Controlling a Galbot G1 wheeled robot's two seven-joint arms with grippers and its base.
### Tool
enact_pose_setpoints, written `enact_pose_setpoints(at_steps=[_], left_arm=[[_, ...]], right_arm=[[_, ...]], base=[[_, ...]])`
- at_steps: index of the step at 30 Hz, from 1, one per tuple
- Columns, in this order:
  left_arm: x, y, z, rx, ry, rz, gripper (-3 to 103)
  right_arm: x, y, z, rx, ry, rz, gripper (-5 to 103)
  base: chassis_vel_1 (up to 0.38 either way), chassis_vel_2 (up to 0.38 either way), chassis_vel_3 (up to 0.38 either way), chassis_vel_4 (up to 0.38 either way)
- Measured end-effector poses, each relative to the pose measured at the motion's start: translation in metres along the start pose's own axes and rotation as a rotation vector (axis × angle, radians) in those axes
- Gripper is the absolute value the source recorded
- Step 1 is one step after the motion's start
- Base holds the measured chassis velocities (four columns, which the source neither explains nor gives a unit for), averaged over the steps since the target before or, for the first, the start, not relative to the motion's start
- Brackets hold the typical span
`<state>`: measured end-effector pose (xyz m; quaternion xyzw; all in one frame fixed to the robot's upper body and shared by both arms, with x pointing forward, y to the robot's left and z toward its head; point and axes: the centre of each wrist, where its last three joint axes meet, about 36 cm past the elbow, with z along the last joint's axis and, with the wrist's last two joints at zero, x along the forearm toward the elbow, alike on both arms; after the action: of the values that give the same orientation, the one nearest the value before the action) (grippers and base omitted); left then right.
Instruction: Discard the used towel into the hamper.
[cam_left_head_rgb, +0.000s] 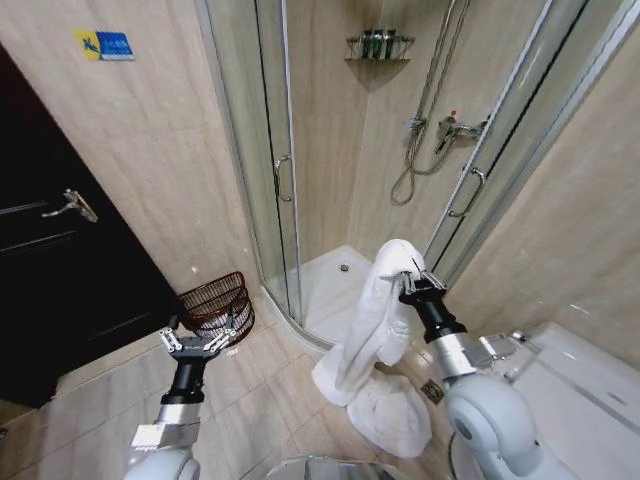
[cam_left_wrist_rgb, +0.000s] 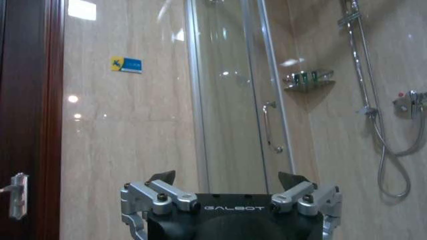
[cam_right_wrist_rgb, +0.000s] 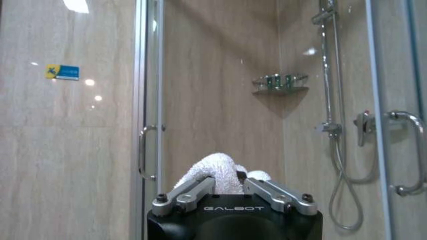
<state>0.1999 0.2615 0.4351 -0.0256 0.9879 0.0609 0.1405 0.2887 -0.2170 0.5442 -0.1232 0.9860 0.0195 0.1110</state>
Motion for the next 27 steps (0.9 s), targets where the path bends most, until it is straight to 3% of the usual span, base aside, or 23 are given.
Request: enact_pose_setpoints(at_steps=[27], left_arm=[[0.010, 0.001, 0.015, 0.001, 0.019, -0.001, 100]], right_arm=[[-0.003, -0.003, 0.006, 0.006, 0.006, -0.008, 5]], base=[[0.043, 0.050, 0.044, 0.045]])
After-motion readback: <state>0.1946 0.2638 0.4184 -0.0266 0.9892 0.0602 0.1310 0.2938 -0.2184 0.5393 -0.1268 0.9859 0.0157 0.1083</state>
